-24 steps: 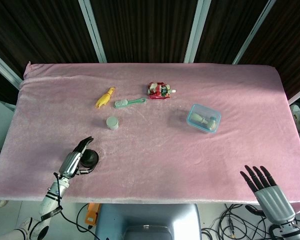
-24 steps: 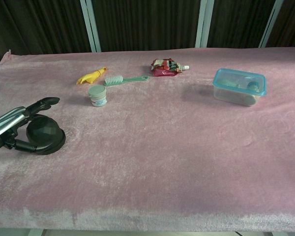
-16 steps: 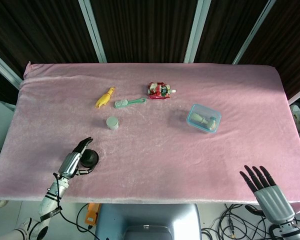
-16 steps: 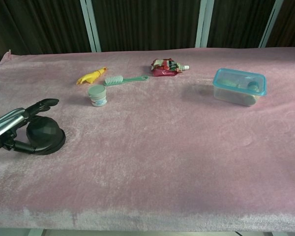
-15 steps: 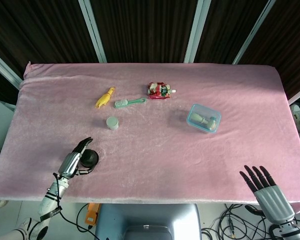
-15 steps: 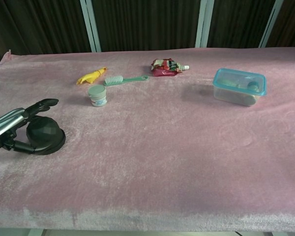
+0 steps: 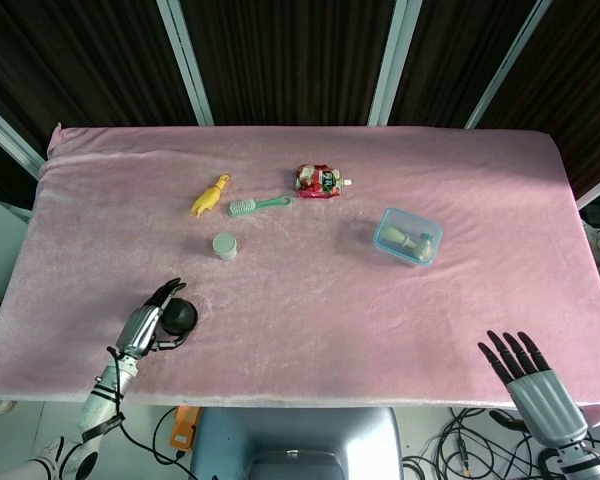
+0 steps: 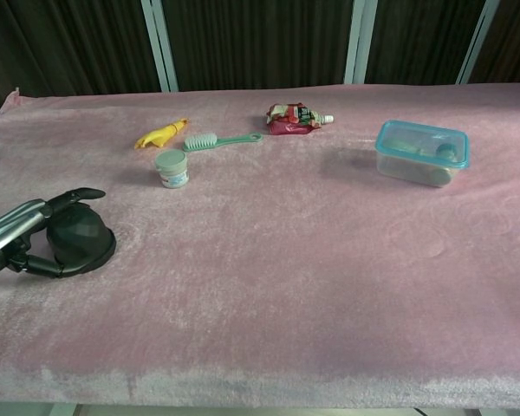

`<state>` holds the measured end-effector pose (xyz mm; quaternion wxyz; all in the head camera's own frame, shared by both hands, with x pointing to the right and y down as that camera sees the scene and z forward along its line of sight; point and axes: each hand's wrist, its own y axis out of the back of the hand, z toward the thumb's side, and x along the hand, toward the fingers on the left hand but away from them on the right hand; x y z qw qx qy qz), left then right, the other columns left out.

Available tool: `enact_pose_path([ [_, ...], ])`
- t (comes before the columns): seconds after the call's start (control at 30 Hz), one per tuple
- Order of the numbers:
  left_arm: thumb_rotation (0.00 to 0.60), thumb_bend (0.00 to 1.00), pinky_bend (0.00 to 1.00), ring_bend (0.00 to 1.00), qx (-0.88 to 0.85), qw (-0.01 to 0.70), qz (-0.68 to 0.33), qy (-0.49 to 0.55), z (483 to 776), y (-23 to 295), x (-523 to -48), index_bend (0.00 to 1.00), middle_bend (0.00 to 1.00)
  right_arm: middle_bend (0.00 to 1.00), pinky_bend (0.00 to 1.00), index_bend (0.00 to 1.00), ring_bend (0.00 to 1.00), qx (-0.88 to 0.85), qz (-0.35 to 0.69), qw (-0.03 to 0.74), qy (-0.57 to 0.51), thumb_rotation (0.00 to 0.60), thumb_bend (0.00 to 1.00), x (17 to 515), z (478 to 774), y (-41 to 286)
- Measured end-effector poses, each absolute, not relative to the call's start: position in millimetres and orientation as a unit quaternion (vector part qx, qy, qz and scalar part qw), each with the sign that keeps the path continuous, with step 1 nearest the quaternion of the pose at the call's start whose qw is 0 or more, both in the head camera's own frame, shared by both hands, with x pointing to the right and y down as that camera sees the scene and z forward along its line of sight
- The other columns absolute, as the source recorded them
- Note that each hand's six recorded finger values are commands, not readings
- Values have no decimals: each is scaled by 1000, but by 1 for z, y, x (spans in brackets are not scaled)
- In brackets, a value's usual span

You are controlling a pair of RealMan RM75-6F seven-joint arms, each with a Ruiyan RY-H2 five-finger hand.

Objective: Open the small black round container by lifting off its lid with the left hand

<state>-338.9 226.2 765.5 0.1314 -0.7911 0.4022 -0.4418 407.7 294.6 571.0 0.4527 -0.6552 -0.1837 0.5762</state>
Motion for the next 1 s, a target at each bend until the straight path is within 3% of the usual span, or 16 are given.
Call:
enact_pose_path([
  [0.23, 600, 338, 616, 435, -793, 139, -433, 405, 765, 228, -336, 253, 361, 0, 48, 0, 0, -656, 575, 452, -185, 600, 47, 408, 570, 295],
  [0.43, 600, 340, 633, 451, -794, 164, -416, 411, 757, 225, -333, 263, 375, 0, 51, 0, 0, -656, 576, 452, -185, 600, 46, 408, 570, 295],
  [0.73, 600, 339, 633, 451, -791, 235, -378, 419, 722, 214, -328, 262, 366, 0, 51, 0, 0, -656, 578, 451, -182, 600, 47, 408, 571, 295],
  [0.9, 600, 340, 633, 450, -775, 294, -389, 403, 710, 207, -332, 271, 366, 0, 51, 0, 0, -657, 577, 450, -182, 600, 47, 408, 570, 295],
  [1.0, 600, 340, 648, 460, -748, 354, -408, 386, 704, 200, -338, 331, 381, 0, 51, 0, 0, -657, 576, 450, -184, 600, 47, 408, 570, 295],
])
